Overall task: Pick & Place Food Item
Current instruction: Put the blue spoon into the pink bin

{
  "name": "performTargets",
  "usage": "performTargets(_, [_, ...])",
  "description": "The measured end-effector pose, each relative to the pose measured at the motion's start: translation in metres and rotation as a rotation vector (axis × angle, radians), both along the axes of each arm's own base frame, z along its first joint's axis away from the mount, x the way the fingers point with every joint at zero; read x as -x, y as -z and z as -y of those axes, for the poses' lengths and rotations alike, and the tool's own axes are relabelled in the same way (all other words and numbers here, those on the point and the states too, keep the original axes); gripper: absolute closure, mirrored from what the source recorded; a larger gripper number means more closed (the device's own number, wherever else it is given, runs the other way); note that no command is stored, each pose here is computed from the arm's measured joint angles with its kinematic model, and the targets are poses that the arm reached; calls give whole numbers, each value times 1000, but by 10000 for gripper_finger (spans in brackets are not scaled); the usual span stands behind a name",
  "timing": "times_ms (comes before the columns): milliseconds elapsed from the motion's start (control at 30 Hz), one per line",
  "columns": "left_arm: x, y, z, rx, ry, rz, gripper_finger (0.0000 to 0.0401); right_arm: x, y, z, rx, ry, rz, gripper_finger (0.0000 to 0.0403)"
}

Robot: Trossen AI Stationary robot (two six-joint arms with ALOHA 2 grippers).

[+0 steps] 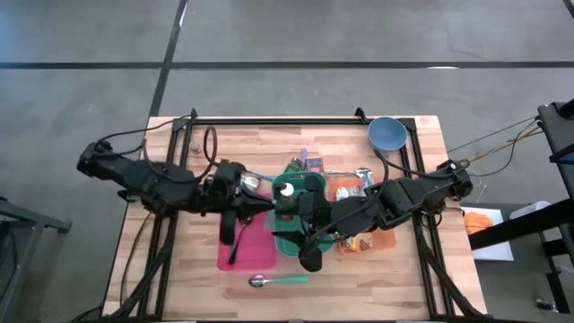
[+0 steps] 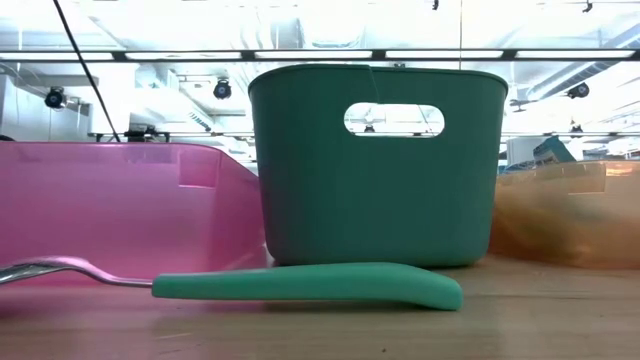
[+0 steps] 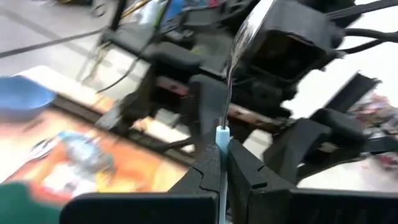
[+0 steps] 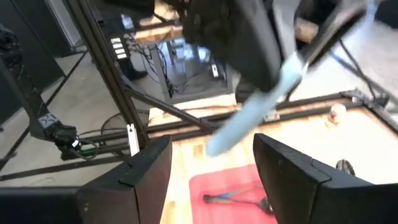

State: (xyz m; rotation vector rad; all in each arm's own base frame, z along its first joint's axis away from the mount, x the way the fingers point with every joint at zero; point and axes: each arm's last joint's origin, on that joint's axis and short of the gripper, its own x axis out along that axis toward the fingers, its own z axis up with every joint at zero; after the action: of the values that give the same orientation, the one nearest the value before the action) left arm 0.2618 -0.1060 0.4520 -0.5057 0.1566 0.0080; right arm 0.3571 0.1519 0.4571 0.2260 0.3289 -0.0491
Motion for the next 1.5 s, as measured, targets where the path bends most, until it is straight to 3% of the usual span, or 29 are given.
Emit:
performTargets(200, [11, -5, -7, 17, -74, -128, 401, 2, 8, 4, 1, 27, -84, 180])
performTargets(333, [17, 7, -10, 15, -138, -252, 401, 6, 16, 7, -18, 117, -159, 180])
performTargets(533, [27, 40, -16, 52, -269, -497, 401, 17, 30, 15, -22, 288, -284, 180])
performTargets(833, [30, 107, -16, 160, -417, -738, 401, 27, 40, 18, -75, 367, -398, 180])
performTargets(1167, [31, 184, -13, 361, -489, -863, 401, 29, 42, 19, -81, 380, -425, 180])
performTargets(1500, [38, 223, -17, 498, -527, -976, 401, 29, 46, 18, -60, 355, -448, 180])
